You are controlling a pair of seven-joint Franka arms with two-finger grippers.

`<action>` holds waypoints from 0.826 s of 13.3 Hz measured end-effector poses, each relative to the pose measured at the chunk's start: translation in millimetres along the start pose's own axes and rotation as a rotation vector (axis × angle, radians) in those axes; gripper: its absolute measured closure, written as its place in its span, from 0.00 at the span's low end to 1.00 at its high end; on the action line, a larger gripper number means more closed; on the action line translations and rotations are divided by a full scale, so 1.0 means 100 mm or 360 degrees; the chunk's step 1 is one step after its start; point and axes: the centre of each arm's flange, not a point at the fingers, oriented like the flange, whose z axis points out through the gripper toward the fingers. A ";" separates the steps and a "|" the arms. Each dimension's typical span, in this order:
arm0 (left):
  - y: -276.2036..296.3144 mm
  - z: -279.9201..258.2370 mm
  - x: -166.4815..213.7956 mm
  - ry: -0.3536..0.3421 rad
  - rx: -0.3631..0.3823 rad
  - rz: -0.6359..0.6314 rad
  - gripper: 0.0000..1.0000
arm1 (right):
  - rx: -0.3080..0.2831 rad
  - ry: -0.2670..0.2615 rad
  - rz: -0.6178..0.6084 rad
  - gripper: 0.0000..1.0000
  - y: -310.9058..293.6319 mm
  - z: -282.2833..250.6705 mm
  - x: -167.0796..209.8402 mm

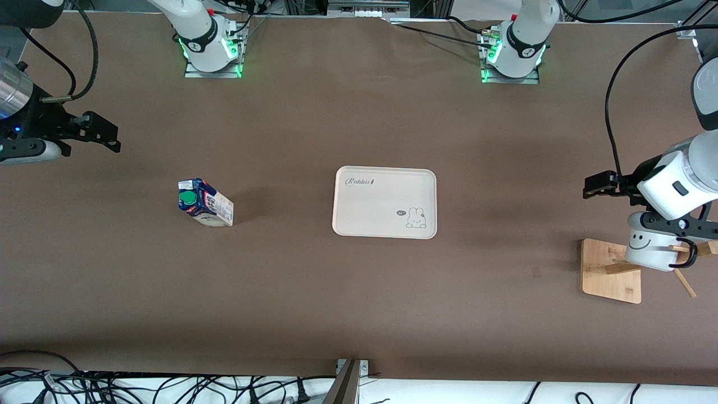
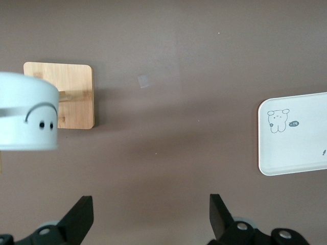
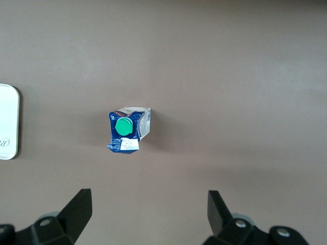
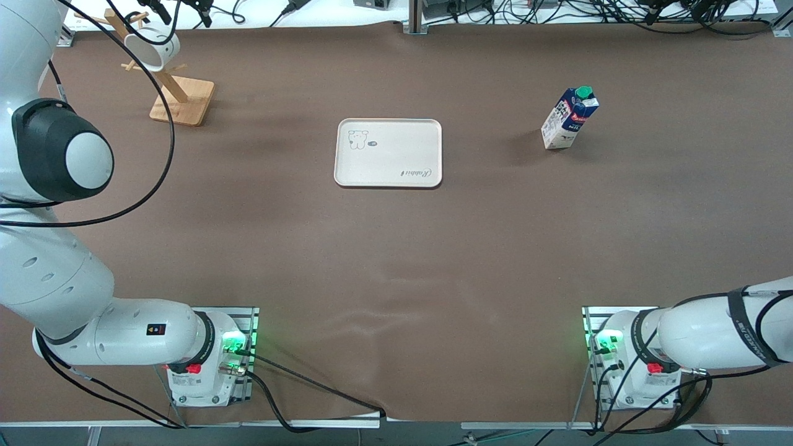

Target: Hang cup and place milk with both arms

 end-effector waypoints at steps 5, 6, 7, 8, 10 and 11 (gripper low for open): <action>0.13 -0.03 -0.01 0.0003 0.0000 0.0041 0.00 | -0.0001 -0.0002 0.0000 0.00 0.00 0.03 0.02; 0.18 -0.03 -0.02 -0.0012 -0.0003 0.0052 0.00 | -0.0001 0.0003 0.0000 0.00 0.00 0.03 0.03; 0.25 -0.03 -0.05 -0.0039 -0.0009 0.0071 0.00 | -0.0001 0.0006 0.0000 0.00 0.00 0.03 0.03; 0.33 -0.05 -0.07 -0.0048 -0.0014 0.0092 0.00 | -0.0001 0.0006 0.0000 0.00 0.00 0.03 0.03; 0.40 -0.11 -0.11 -0.0017 -0.0004 0.0110 0.00 | -0.0001 0.0008 0.0000 0.00 0.00 0.03 0.03; 0.38 -0.14 -0.14 0.0046 0.0016 0.0098 0.00 | -0.0001 0.0008 0.0000 0.00 0.00 0.03 0.03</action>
